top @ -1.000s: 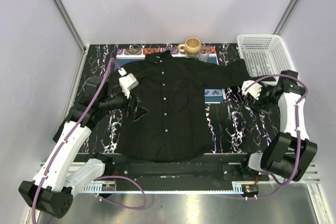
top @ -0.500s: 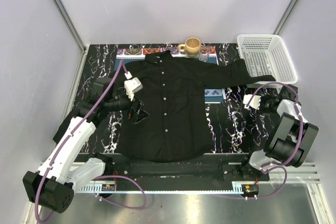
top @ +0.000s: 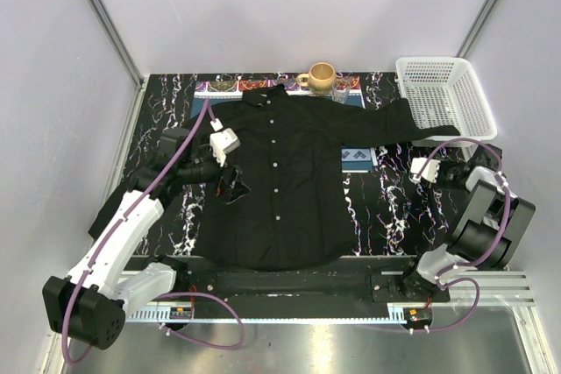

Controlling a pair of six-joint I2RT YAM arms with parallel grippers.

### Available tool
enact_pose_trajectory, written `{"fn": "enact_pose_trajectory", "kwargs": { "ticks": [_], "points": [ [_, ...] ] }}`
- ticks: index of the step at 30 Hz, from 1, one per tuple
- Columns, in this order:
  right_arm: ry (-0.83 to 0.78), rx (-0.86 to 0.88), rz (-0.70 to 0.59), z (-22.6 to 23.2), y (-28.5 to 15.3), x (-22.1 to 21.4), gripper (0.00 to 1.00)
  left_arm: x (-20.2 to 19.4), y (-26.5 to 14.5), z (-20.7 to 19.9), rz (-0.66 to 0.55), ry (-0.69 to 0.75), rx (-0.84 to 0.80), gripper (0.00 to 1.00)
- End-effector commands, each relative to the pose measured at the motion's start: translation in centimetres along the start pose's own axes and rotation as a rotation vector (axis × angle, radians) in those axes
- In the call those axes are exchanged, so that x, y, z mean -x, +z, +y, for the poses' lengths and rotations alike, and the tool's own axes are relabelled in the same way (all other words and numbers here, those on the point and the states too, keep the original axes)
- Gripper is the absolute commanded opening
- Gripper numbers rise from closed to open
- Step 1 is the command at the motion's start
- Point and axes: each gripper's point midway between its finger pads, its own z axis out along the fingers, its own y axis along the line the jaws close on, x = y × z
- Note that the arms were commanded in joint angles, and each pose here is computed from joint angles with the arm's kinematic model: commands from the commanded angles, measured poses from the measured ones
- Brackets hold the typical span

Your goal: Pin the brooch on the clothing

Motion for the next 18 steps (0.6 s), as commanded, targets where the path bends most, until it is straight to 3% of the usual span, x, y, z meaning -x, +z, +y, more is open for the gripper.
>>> {"fn": "enact_pose_trajectory", "kwargs": {
  "ticks": [1, 18],
  "points": [
    [-0.453, -0.062, -0.027, -2.6, 0.4, 0.7, 0.44, 1.3, 0.1, 0.5, -0.047, 0.036, 0.003, 0.99],
    [-0.475, -0.086, -0.031, -1.8, 2.0, 0.1, 0.42, 0.4, 0.7, 1.0, -0.019, 0.011, 0.001, 0.99]
  ]
}}
